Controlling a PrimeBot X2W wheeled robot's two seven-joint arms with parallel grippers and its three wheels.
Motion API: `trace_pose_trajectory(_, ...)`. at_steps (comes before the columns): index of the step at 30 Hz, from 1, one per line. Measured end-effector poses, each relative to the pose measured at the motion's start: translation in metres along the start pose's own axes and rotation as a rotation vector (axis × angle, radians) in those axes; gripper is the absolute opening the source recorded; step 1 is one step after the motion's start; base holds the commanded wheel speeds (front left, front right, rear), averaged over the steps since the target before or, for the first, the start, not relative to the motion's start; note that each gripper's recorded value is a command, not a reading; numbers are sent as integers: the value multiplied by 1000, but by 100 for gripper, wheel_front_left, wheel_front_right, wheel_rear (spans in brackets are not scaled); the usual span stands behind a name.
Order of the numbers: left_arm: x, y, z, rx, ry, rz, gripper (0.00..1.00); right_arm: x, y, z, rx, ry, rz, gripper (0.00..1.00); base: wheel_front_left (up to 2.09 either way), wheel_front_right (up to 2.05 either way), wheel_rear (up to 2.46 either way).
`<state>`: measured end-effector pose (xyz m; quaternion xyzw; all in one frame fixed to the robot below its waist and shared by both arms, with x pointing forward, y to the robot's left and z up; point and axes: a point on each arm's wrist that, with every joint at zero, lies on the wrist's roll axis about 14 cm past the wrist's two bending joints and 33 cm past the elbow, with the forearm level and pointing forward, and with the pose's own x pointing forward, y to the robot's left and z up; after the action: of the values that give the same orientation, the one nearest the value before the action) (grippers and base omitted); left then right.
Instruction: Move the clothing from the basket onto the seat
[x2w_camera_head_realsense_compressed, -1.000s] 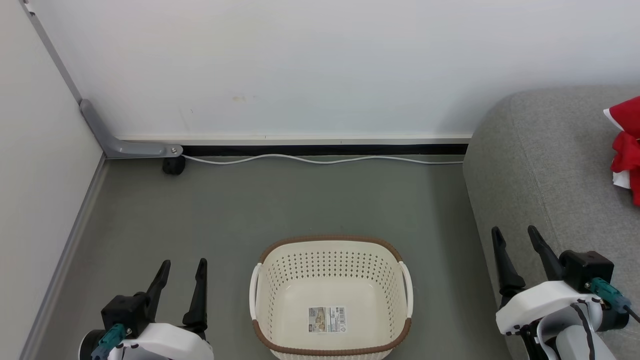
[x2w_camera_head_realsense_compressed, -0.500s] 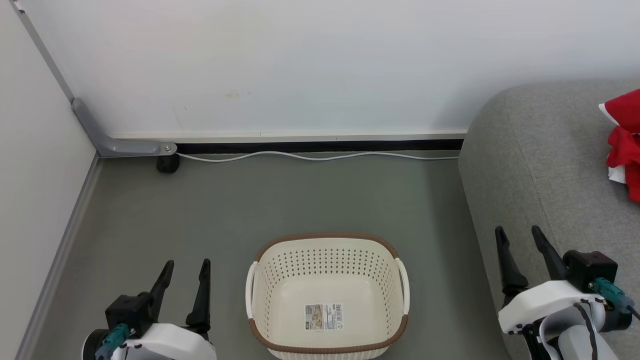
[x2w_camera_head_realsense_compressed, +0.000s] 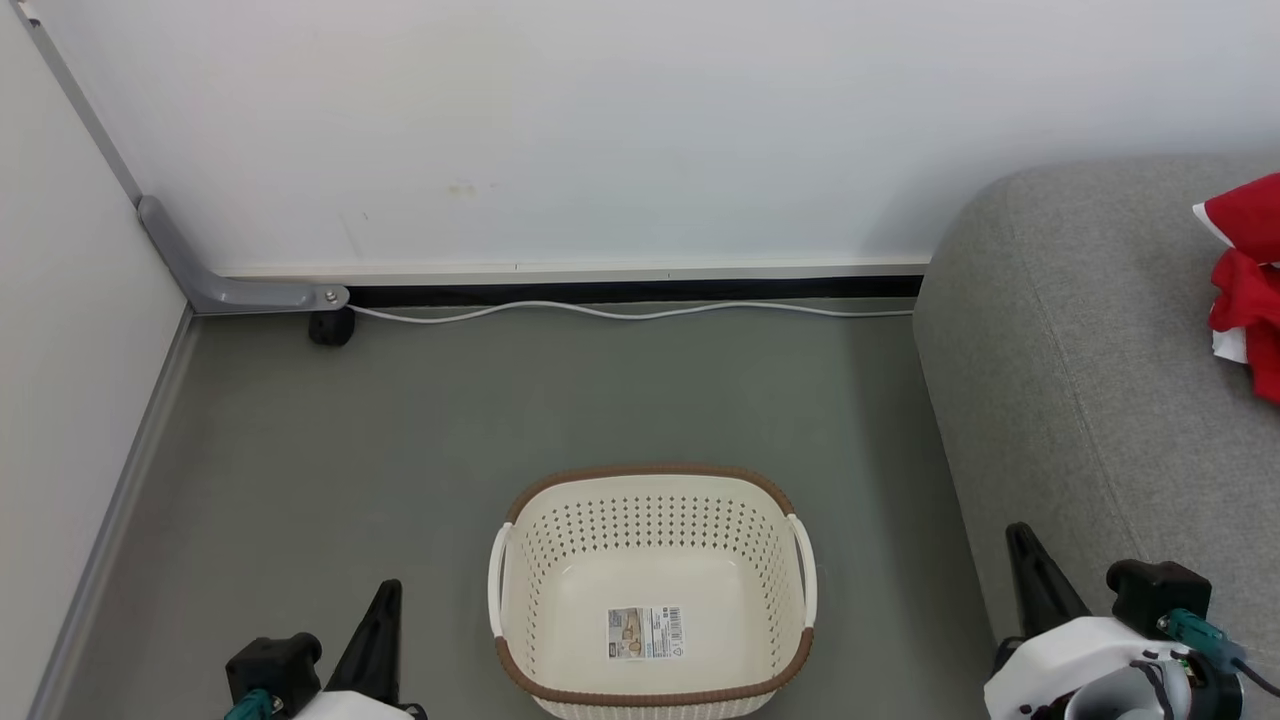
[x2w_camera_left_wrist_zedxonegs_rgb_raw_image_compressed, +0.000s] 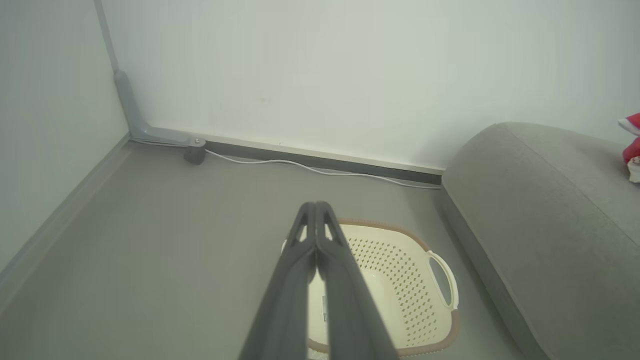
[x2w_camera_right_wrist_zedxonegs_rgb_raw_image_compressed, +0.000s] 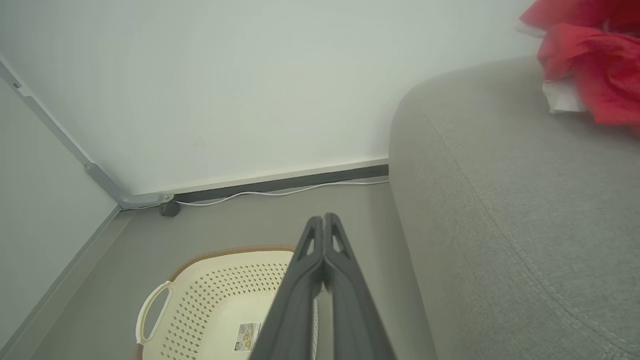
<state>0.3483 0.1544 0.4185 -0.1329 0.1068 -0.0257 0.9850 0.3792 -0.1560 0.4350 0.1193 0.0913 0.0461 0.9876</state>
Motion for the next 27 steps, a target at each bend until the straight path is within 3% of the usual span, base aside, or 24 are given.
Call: trace_pose_trajectory(27, 2, 11, 9, -288, -4, 61, 0, 0, -14, 13, 291, -31, -70, 0, 0, 0, 0)
